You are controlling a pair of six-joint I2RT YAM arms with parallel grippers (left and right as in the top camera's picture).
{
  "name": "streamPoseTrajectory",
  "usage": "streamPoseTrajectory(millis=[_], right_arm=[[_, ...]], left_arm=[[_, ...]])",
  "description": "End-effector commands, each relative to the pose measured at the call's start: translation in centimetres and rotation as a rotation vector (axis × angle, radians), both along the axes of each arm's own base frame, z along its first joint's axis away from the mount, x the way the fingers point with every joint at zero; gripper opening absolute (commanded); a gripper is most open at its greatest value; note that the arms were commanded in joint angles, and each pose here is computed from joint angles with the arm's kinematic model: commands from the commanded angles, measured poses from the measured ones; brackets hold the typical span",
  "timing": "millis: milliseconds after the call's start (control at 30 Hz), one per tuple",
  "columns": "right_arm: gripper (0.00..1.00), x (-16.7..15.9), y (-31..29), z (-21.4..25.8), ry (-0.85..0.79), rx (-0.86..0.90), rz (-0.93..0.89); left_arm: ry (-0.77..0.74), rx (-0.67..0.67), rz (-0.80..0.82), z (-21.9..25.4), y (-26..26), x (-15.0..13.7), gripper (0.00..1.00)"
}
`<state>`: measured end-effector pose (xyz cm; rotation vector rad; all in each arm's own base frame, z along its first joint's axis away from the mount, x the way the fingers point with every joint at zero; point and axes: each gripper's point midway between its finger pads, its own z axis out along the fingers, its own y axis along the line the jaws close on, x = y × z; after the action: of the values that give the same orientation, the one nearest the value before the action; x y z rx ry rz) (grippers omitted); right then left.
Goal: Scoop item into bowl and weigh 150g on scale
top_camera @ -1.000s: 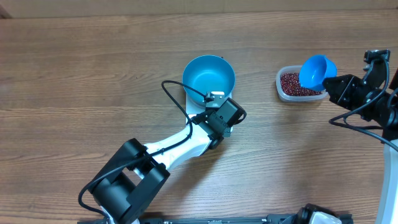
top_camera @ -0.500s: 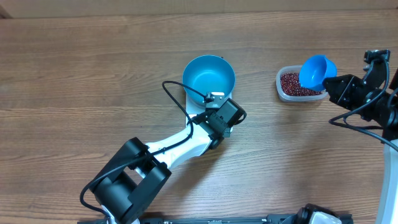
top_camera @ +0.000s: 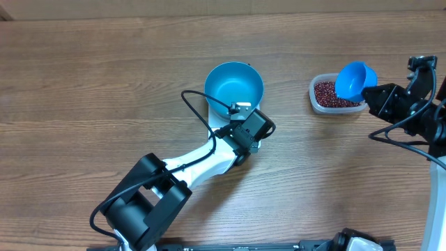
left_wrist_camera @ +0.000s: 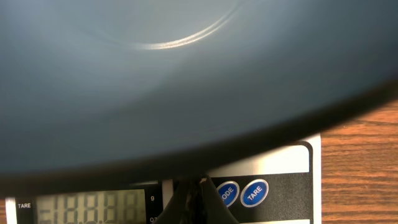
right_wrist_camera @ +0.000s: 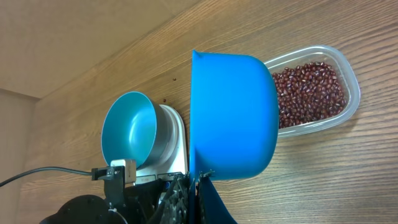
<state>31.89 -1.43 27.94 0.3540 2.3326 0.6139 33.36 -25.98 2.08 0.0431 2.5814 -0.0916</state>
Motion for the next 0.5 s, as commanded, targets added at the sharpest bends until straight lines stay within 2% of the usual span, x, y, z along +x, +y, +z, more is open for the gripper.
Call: streamPoseTrajectory(millis=[0, 300, 467], right_arm=[[0.04, 0.0, -0.1, 0.0, -0.001, -0.001, -0.002], [0.04, 0.0, -0.4, -0.1, 0.004, -0.014, -0.014], [0.04, 0.0, -0.4, -0.1, 0.001, -0.015, -0.014]], left_arm=[[0.032, 0.006, 0.018, -1.2, 0.3, 0.1, 0.04], [0.037, -0.020, 0.005, -1.0, -0.4, 0.1, 0.04], [0.036, -0.036, -0.056, 0.6, -1.6, 0.4, 0.04]])
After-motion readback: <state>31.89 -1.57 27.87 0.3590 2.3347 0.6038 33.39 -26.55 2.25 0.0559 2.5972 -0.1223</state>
